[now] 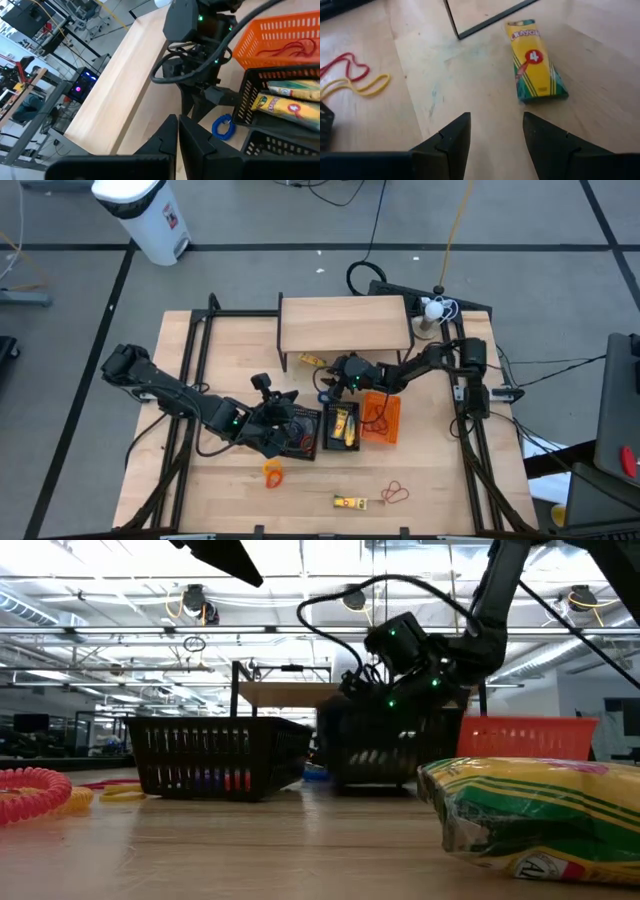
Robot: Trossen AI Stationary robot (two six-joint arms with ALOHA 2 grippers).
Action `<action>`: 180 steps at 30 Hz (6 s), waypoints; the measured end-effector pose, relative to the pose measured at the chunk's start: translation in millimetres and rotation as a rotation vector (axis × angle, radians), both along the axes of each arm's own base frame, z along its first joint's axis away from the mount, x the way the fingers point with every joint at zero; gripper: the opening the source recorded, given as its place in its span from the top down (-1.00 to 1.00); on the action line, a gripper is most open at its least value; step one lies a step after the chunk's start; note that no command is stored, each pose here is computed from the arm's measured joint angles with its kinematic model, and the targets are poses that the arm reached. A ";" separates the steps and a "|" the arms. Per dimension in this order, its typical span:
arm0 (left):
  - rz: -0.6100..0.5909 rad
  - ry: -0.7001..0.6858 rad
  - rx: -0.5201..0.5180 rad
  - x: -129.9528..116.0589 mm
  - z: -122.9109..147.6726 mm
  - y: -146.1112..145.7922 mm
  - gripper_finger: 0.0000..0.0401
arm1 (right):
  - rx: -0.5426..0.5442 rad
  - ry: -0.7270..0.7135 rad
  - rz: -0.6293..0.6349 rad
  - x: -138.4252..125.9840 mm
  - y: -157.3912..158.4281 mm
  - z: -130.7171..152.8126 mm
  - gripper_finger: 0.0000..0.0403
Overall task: Pick & Place Office Desk Supplies
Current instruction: Put the crayon box into the right black basket
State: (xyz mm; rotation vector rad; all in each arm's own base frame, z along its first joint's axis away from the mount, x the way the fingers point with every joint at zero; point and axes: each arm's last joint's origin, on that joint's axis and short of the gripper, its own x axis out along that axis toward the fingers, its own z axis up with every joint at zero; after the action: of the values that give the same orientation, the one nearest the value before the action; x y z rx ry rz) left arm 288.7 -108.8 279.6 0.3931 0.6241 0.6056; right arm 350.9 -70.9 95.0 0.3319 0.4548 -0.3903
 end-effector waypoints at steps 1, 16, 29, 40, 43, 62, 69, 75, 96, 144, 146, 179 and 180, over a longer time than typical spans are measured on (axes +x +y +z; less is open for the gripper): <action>0.000 0.000 0.000 0.0 0.0 0.0 0.91 | -0.003 0.000 0.000 0.3 -0.1 -1.4 0.15; -0.013 0.010 -0.014 0.0 -0.5 -0.4 0.91 | -0.162 -0.009 0.070 2.4 -2.9 1.6 0.15; -0.035 0.022 -0.039 0.2 -1.2 -1.1 0.91 | -0.232 -0.073 0.088 5.5 -4.0 9.1 0.15; -0.040 0.025 -0.045 0.3 -1.3 -1.3 0.91 | -0.267 -0.027 0.115 4.5 -3.2 6.4 0.15; -0.040 0.025 -0.045 0.3 -1.3 -1.3 0.91 | -0.238 0.024 0.115 2.2 -2.9 1.2 0.15; -0.044 0.028 -0.050 0.3 -1.5 -1.4 0.91 | -0.167 0.009 0.016 -13.8 -21.3 -6.6 -0.50; -0.044 0.028 -0.050 0.3 -1.5 -1.4 0.90 | -0.201 -0.031 0.022 -12.3 -21.6 -2.5 -0.55; -0.044 0.028 -0.050 0.3 -1.5 -1.4 0.91 | -0.200 -0.030 0.023 -12.4 -21.5 -2.6 -0.50; -0.044 0.027 -0.050 0.3 -1.5 -1.5 0.91 | -0.185 0.015 0.034 -13.9 -20.0 -6.8 -0.49; -0.046 0.029 -0.047 0.4 -1.3 -1.5 0.91 | -0.162 -0.003 0.100 19.6 -17.2 -33.0 -0.47; -0.046 0.030 -0.046 0.4 -1.4 -1.4 0.91 | -0.179 0.010 0.089 21.7 -15.4 -32.7 -0.47; -0.073 0.037 -0.085 1.0 -1.8 -2.7 0.91 | -0.228 -0.051 -0.125 21.8 -20.1 -22.5 -0.47; -0.073 0.036 -0.086 1.1 -1.8 -2.7 0.91 | -0.225 -0.052 -0.117 21.9 -19.9 -22.5 -0.47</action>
State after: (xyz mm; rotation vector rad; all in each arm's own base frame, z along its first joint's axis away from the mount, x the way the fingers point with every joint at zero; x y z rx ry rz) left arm 289.7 -111.5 277.8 0.3457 0.6654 0.5017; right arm 372.8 -90.8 72.4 0.1500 0.3371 -0.5406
